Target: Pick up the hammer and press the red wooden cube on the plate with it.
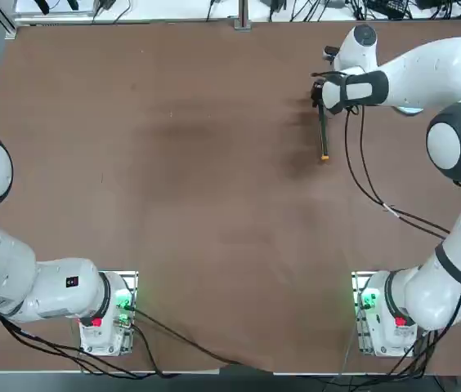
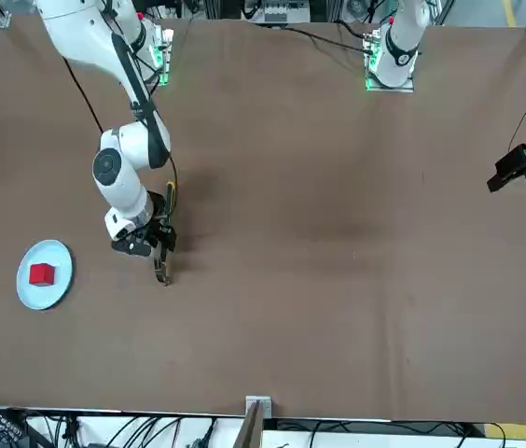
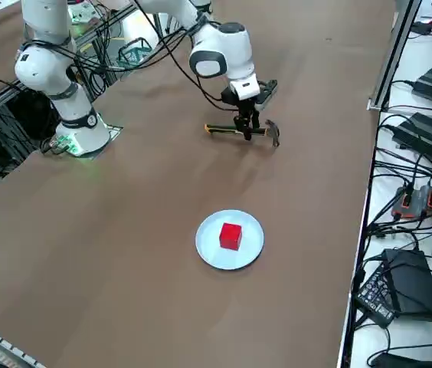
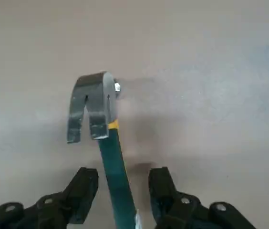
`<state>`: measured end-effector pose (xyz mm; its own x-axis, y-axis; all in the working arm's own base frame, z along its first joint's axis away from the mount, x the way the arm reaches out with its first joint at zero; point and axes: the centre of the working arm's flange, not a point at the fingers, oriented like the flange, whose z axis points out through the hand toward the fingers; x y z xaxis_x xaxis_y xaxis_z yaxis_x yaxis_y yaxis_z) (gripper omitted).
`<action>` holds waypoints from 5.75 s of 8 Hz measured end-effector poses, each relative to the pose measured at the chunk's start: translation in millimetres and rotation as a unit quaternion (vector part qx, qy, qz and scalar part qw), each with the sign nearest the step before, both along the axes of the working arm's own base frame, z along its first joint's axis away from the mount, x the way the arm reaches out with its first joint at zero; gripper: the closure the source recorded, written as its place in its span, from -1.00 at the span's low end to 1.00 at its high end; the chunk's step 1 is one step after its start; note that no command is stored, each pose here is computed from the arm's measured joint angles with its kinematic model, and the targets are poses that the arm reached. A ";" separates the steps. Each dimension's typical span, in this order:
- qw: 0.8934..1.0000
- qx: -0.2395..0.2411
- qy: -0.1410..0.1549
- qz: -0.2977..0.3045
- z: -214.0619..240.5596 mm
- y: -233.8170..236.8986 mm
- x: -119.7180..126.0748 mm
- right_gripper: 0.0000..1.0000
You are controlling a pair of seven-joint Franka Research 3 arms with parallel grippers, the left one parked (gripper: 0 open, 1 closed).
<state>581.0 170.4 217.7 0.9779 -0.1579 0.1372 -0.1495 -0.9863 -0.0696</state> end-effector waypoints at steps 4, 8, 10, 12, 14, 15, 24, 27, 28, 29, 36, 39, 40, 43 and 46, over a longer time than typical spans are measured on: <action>1.000 -0.001 0.002 0.001 -5.2 0.5 1.3 0.43; 0.999 -0.007 -0.029 -0.017 31.3 -31.4 22.9 0.59; 0.999 -0.033 -0.017 -0.009 81.3 -91.8 41.5 0.59; 0.998 -0.057 0.005 0.010 130.5 -178.4 56.5 0.59; 0.997 -0.070 0.007 0.017 149.6 -262.0 58.6 0.59; 0.997 -0.073 0.012 0.015 147.5 -294.1 54.5 0.59; 0.996 -0.051 0.067 -0.001 67.9 -361.0 41.7 0.59; 0.997 -0.048 0.060 0.009 103.4 -368.9 44.7 0.59; 0.997 -0.046 0.067 0.013 102.7 -373.0 42.0 0.59; 0.996 -0.044 0.077 0.013 91.6 -377.4 39.0 0.59; 0.995 -0.047 0.085 0.020 98.0 -380.4 42.9 0.59; 0.993 -0.045 0.109 0.020 73.6 -383.3 37.9 0.59; 0.992 -0.045 0.115 0.021 63.8 -382.1 37.9 0.59; 0.994 -0.048 0.095 0.032 89.7 -373.5 47.1 0.59; 0.992 -0.034 0.076 0.091 158.2 -279.1 61.1 0.59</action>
<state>642.1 -108.7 375.9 0.9996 0.0271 -0.0102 0.0272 -0.9996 0.0077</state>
